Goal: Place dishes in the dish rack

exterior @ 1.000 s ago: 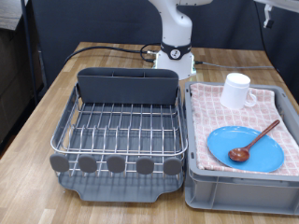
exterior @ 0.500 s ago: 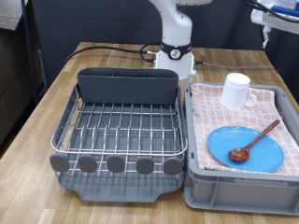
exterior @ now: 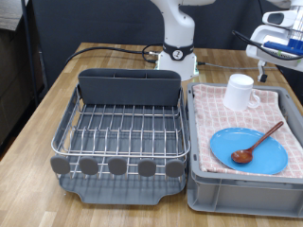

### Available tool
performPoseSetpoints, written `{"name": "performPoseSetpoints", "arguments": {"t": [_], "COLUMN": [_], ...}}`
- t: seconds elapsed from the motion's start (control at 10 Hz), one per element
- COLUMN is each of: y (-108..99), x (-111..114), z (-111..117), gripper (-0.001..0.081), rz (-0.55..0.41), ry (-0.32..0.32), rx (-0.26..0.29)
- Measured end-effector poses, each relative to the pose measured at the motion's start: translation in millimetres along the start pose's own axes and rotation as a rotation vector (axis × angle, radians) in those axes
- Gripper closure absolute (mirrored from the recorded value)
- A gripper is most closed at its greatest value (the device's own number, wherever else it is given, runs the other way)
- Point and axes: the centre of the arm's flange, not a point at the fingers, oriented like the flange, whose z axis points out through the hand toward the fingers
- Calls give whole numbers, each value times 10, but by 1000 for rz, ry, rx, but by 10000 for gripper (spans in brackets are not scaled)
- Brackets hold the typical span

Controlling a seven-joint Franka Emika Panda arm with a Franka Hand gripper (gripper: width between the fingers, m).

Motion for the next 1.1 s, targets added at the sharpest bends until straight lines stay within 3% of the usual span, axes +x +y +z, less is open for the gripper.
{"name": "performPoseSetpoints", "arguments": {"t": [1.1], "y": [256], "x": [-63], "z": [1035], "gripper": [4], "rz": [45], "ry": [-32], "rx": [32]}}
